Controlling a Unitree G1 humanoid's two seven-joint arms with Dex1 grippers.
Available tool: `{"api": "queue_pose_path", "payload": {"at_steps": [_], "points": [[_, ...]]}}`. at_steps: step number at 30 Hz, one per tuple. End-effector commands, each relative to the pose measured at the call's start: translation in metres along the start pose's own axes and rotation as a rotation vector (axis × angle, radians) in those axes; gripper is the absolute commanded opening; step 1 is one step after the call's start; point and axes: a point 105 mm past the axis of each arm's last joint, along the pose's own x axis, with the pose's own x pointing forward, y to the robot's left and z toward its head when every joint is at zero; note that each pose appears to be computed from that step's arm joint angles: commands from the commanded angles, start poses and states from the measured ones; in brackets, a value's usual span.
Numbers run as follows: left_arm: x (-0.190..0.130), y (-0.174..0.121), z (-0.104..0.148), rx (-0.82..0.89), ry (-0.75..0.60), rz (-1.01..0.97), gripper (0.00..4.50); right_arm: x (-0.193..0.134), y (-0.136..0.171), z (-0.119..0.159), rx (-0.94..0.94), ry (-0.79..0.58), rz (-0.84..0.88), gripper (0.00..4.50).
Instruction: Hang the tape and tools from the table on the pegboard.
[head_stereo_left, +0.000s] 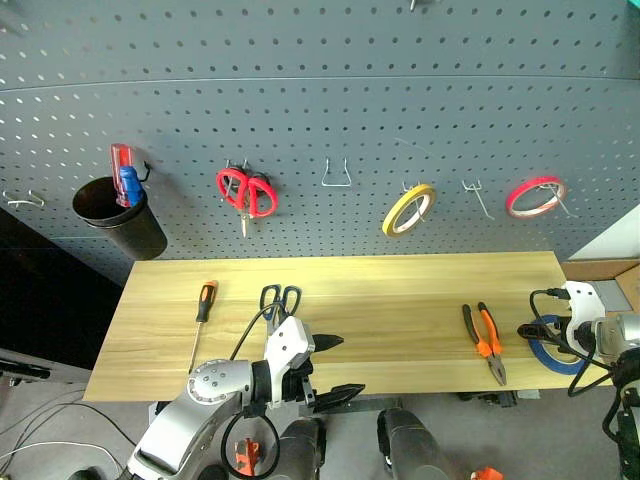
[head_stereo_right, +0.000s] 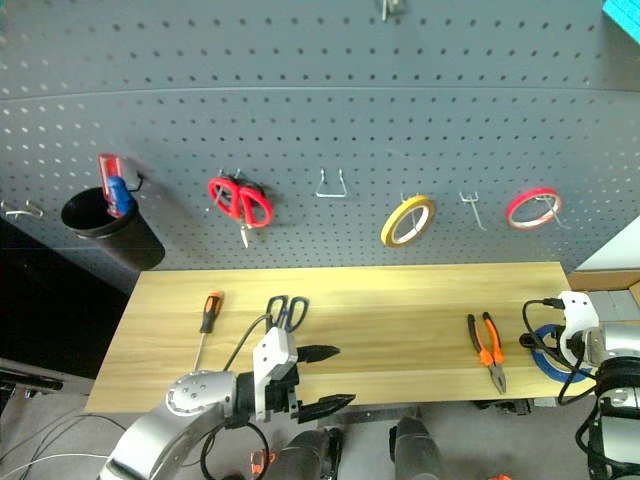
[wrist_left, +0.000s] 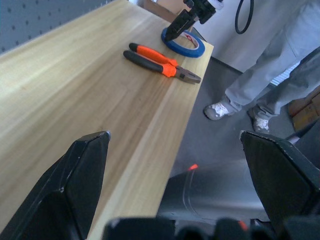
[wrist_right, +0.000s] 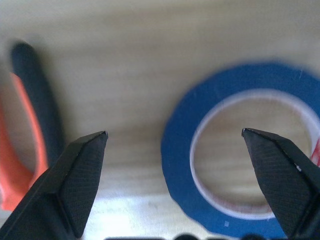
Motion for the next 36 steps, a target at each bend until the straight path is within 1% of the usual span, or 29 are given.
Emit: {"api": "queue_pose_path", "payload": {"at_steps": [1,3,8,13,16,19,22,23,26,28,29,30,36], "points": [[0.001,-0.007,0.013,0.035,-0.031,-0.023,4.47,-0.003,-0.006,0.010,0.071,-0.027,-0.070,4.50],[0.001,-0.005,0.015,0.039,-0.035,-0.014,4.47,-0.002,-0.007,0.012,0.094,-0.034,-0.098,4.50],[-0.001,-0.004,0.017,0.045,-0.036,-0.006,4.47,0.003,-0.003,0.011,0.174,-0.042,-0.097,4.50],[-0.005,-0.001,0.018,0.050,-0.033,0.009,4.47,0.006,0.005,0.008,0.279,-0.034,-0.050,4.50],[-0.007,0.000,0.019,0.050,-0.034,0.015,4.47,0.008,0.006,0.010,0.316,-0.047,-0.053,4.50],[-0.008,0.001,0.020,0.051,-0.032,0.018,4.50,0.008,0.006,0.011,0.327,-0.056,-0.066,3.93],[-0.008,0.000,0.020,0.051,-0.031,0.019,4.50,0.009,0.006,0.011,0.316,-0.054,-0.078,2.98],[-0.009,0.001,0.020,0.051,-0.032,0.019,4.50,0.009,0.006,0.011,0.312,-0.052,-0.081,2.54],[-0.010,0.001,0.022,0.051,-0.033,0.021,4.50,0.009,0.008,0.010,0.291,-0.039,-0.089,1.59],[-0.010,0.001,0.022,0.052,-0.033,0.021,4.50,0.010,0.008,0.009,0.284,-0.033,-0.100,0.85],[-0.010,0.002,0.022,0.052,-0.033,0.021,4.50,0.010,0.007,0.008,0.281,-0.029,-0.105,0.57],[-0.010,0.002,0.023,0.053,-0.034,0.021,4.50,0.010,0.007,0.008,0.269,-0.025,-0.114,0.37],[-0.010,0.005,0.027,0.059,-0.041,0.014,4.50,0.010,0.007,0.009,0.236,-0.033,-0.137,0.37]]}}
